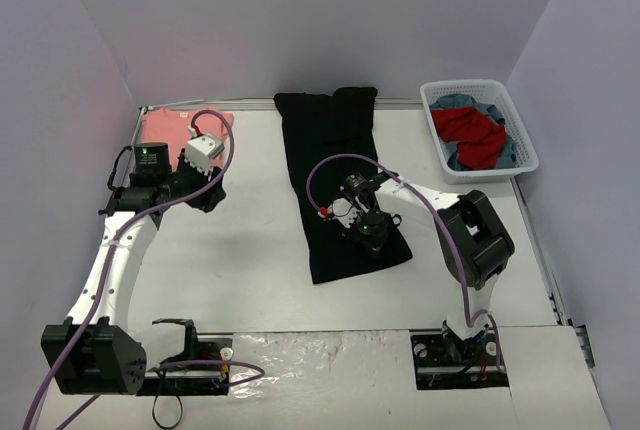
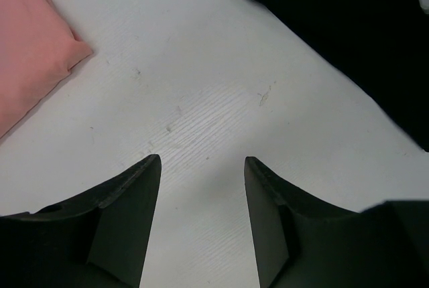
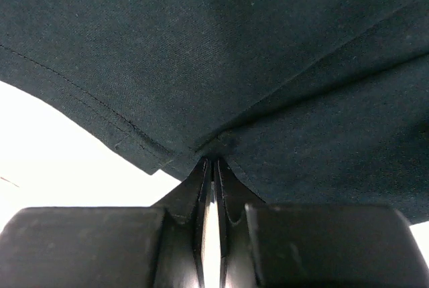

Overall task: Fold and stack the t-shirts
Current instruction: Rotate the tshirt 90 degrees

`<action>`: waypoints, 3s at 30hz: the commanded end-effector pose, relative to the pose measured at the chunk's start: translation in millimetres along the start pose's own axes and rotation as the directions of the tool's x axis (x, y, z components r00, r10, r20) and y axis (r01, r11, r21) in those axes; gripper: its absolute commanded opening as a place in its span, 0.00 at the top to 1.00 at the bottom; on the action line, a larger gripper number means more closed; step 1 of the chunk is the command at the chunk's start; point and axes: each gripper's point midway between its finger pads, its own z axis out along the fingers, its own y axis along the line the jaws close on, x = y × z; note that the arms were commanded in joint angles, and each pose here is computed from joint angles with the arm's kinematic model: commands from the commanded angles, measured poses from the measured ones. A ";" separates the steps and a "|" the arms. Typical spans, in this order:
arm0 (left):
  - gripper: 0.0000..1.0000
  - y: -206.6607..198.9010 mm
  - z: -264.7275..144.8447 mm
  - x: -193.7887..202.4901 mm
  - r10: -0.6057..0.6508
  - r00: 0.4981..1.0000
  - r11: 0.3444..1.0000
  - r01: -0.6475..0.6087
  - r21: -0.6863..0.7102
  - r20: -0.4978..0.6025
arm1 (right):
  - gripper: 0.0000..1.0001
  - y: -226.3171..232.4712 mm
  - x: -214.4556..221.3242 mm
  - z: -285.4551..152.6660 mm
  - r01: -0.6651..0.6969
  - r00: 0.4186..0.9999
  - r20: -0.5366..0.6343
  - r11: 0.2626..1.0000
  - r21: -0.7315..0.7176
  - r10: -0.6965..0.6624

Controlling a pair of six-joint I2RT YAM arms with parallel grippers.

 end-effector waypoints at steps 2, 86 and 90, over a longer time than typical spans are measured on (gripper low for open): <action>0.48 -0.1 -9.2 -16.9 0.021 0.998 1.000 -0.020 -0.011 0.065 | 1.00 2.0 -3.5 -19.1 0.002 1.000 0.020 1.000 0.019 -0.002; 0.70 -15.1 45.2 -9.6 0.098 0.992 0.986 -0.086 0.144 -0.077 | 1.00 -107.9 -135.9 24.0 -0.051 0.975 0.218 0.997 0.059 0.037; 0.70 -13.4 45.8 -11.6 0.098 0.992 0.987 -0.086 0.138 -0.083 | 1.00 -121.7 -149.1 24.1 -0.043 0.972 0.234 0.996 0.073 0.025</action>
